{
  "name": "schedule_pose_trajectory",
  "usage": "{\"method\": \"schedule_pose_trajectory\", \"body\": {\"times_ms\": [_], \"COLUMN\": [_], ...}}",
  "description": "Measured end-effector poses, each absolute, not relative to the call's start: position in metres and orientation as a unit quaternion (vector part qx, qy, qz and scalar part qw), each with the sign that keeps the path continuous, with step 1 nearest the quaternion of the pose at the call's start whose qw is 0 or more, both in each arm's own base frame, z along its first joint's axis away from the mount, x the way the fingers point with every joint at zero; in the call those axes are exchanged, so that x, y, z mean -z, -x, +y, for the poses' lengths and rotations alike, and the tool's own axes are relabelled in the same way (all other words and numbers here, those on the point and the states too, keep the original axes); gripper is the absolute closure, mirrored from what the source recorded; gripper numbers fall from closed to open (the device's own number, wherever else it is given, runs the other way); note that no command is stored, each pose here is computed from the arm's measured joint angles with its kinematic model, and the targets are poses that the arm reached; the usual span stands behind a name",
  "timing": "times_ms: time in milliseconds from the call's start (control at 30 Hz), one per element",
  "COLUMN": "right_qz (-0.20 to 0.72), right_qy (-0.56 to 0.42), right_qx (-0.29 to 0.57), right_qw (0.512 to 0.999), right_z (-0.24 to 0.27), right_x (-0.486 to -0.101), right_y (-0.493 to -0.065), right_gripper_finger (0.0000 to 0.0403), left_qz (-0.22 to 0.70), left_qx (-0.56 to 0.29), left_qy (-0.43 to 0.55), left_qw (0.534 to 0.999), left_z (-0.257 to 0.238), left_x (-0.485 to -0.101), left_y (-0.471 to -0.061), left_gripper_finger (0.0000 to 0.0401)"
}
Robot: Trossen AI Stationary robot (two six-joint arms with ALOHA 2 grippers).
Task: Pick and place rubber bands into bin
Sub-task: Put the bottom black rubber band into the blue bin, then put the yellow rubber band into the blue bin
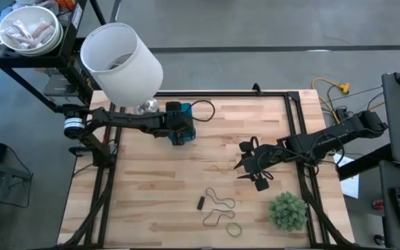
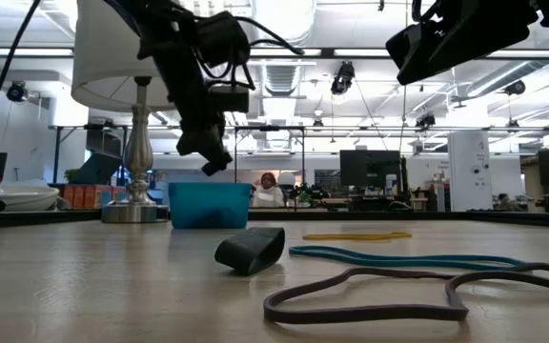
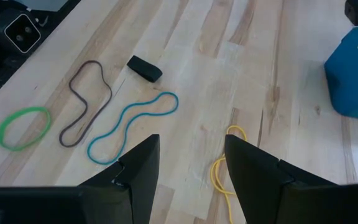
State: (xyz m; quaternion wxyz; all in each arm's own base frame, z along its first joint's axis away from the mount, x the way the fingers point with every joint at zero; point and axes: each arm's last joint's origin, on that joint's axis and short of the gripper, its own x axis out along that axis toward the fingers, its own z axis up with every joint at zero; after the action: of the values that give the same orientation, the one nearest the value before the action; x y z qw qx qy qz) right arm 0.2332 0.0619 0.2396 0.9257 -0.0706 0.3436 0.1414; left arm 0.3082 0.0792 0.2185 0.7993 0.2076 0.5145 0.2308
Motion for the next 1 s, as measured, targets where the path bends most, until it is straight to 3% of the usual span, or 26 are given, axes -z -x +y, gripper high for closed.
{"method": "schedule_pose_trajectory", "body": {"times_ms": [467, 767, 1000], "right_qz": [0.338, 0.337, 0.325], "right_qy": [0.07, 0.067, 0.084], "right_qx": [-0.142, -0.139, -0.135], "right_qw": [0.928, 0.929, 0.932], "right_z": [0.062, 0.06, 0.055], "right_x": [-0.237, -0.216, -0.193], "right_y": [-0.233, -0.229, -0.237], "right_gripper_finger": [0.0227, 0.0227, 0.0227], "left_qz": [0.519, 0.501, 0.431], "left_qx": [-0.221, -0.226, -0.12], "left_qy": [-0.211, -0.166, -0.13], "left_qw": [0.798, 0.818, 0.885], "left_z": [0.079, 0.064, 0.007], "left_x": [-0.216, -0.23, -0.252], "left_y": [-0.307, -0.299, -0.298], "left_gripper_finger": [0.0285, 0.0275, 0.0275]}}
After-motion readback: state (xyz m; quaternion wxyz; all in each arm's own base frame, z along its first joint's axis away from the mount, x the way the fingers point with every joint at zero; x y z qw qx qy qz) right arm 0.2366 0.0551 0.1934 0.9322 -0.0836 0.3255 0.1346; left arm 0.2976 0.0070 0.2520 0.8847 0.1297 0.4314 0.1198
